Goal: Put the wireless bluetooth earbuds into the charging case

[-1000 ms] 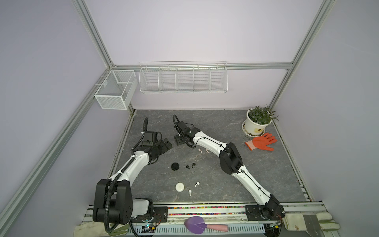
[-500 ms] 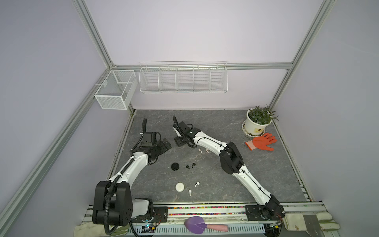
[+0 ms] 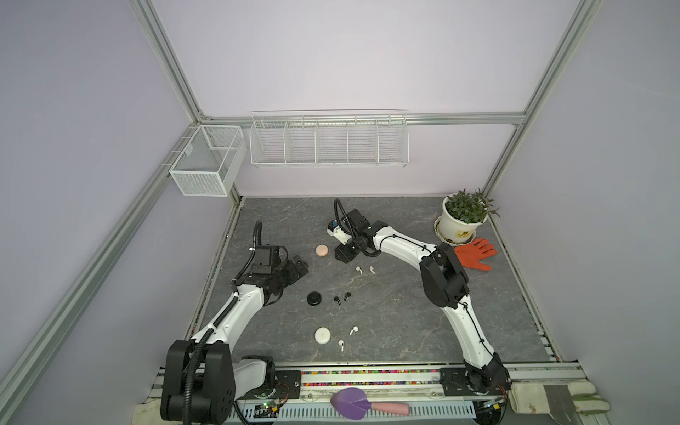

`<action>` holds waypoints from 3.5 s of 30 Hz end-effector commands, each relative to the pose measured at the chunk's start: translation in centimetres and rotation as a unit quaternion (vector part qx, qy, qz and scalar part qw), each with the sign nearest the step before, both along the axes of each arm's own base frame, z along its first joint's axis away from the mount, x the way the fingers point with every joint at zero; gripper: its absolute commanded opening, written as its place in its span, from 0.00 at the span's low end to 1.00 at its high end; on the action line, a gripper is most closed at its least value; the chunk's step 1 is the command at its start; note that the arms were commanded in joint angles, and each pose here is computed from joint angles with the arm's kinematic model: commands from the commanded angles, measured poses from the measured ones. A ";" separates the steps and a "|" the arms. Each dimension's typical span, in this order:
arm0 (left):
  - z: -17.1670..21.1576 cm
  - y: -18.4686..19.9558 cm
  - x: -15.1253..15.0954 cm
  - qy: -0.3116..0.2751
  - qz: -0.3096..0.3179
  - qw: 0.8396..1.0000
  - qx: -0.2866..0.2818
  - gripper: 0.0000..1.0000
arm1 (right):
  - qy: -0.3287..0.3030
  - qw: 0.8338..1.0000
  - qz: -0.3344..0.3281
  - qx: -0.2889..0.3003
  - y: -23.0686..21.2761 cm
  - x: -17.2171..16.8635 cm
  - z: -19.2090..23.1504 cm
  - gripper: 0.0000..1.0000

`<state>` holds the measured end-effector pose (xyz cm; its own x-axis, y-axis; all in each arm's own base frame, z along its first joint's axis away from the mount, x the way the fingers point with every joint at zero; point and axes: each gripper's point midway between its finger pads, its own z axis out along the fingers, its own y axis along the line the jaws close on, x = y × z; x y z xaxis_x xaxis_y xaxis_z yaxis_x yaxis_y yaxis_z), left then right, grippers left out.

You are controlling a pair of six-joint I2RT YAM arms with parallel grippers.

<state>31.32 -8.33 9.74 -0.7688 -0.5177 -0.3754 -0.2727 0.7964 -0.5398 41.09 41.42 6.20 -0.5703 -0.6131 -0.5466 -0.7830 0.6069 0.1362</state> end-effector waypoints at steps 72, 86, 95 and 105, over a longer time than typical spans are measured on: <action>-2.4 -8.0 5.5 0.029 -0.113 0.992 -0.051 0.79 | -0.118 0.961 0.244 0.046 -1.7 -5.1 2.3 0.80; -1.9 -5.1 3.5 0.029 -0.082 0.995 -0.059 0.80 | -0.058 0.958 0.282 -0.001 0.4 -3.0 -0.2 0.82; -1.9 -4.4 3.2 0.030 -0.073 0.995 -0.054 0.85 | -0.051 0.959 0.274 -0.041 1.6 -1.4 -2.3 0.85; -2.1 -4.0 3.0 0.031 -0.068 0.996 -0.054 0.86 | -0.045 0.954 0.290 -0.060 2.2 -1.7 -4.1 0.74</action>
